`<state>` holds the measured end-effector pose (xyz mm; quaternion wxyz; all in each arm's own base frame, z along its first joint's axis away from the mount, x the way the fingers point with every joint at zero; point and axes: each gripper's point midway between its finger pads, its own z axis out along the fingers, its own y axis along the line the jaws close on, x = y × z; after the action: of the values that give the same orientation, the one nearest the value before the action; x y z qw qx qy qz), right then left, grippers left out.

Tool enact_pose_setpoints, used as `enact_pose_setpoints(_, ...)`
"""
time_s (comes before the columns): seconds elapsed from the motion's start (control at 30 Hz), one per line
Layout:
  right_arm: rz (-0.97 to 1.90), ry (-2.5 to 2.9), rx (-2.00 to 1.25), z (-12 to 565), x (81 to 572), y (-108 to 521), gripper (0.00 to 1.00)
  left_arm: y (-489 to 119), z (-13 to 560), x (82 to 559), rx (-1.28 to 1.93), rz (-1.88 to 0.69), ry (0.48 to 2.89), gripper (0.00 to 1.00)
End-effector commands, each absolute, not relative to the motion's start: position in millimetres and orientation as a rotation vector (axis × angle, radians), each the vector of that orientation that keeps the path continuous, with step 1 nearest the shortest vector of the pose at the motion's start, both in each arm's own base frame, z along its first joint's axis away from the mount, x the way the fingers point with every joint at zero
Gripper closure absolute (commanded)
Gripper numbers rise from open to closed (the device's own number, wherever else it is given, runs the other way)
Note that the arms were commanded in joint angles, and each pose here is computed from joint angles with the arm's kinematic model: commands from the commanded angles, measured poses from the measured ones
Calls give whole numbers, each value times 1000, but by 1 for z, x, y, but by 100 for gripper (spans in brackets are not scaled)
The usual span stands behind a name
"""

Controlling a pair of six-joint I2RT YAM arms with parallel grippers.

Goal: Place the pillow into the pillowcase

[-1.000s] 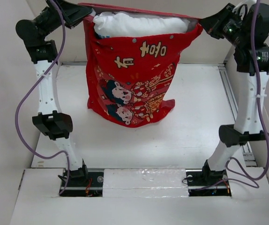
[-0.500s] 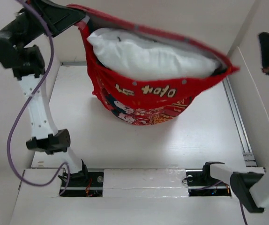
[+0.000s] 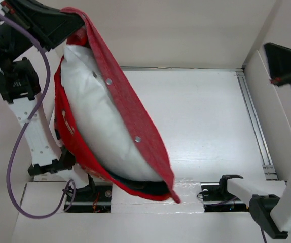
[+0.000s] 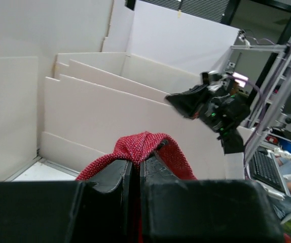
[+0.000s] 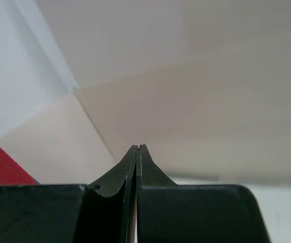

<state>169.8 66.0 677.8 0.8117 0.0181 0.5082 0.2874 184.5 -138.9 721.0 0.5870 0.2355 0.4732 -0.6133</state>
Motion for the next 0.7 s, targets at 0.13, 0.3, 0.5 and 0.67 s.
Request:
enact_pose_setpoints(0.13,667,1460,105,553,305,95,100,-134,685,348,274,-1531,1151,100)
enact_pose_setpoints(0.3,564,1525,136,522,326,91,100,-219,603,434,231,-1494,1307,100)
enact_pose_setpoints(0.5,453,1533,195,504,321,67,90,-342,485,476,315,-1479,1502,100)
enact_pose_setpoints(0.67,352,1595,275,452,322,45,13,-421,406,456,459,-1429,1662,40)
